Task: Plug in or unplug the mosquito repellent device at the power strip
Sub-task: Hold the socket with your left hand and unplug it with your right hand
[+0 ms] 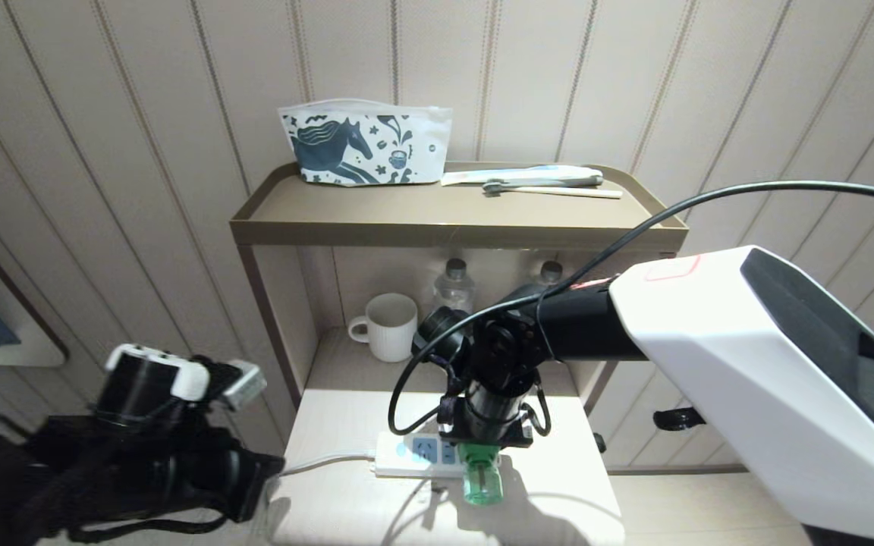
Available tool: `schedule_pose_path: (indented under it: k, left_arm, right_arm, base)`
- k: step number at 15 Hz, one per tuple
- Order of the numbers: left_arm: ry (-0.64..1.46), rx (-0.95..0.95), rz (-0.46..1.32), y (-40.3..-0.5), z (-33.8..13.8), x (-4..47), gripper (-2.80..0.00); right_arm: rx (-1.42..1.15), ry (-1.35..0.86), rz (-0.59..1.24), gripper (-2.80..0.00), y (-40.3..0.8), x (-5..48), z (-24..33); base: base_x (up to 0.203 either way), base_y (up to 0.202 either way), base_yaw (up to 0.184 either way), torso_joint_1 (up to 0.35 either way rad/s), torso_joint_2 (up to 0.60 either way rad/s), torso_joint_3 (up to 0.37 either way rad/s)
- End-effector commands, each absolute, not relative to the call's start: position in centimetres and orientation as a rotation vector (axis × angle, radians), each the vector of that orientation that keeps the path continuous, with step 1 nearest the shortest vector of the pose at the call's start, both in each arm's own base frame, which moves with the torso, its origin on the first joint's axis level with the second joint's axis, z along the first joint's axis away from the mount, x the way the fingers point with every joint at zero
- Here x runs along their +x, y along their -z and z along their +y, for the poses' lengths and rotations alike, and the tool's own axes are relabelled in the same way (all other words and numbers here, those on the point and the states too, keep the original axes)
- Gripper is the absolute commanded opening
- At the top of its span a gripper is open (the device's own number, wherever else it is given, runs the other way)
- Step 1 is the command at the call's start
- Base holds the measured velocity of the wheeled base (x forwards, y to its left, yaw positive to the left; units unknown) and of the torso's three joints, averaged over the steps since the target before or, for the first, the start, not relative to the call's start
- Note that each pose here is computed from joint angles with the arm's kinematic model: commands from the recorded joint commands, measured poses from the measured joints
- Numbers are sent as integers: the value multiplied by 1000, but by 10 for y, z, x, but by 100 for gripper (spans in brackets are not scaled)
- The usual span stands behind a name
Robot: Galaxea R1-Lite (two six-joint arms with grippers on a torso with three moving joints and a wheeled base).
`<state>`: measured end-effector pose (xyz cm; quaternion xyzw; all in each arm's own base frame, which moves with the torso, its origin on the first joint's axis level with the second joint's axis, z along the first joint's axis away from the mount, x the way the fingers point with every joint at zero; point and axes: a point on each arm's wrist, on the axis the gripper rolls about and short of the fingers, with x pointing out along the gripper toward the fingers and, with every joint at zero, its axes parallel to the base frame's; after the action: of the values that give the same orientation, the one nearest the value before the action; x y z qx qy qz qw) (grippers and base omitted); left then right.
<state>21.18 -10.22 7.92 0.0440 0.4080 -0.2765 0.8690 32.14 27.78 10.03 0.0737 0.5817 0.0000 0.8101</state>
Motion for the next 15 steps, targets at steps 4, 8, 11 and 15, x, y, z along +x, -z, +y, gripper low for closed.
schedule_pose_path:
  k: [4, 8, 11, 15]
  left_arm:
    - [650, 224, 765, -42, -187, 225, -280]
    - [588, 219, 698, -46, -212, 239, -280]
    - [535, 249, 708, -30, -219, 249, -280]
    - [521, 255, 694, -25, -222, 253, -280]
  right_arm:
    - [147, 9, 1256, -280, -92, 324, 280]
    - [140, 15, 1267, -280, -88, 323, 280]
    - [140, 15, 1268, -280, -88, 323, 280]
    - [145, 10, 1263, -280, -89, 324, 281]
  base:
    - [0, 0, 0, 0, 0, 0]
    - [0, 0, 0, 0, 0, 0]
    - [0, 0, 0, 0, 0, 0]
    - [0, 0, 0, 0, 0, 0]
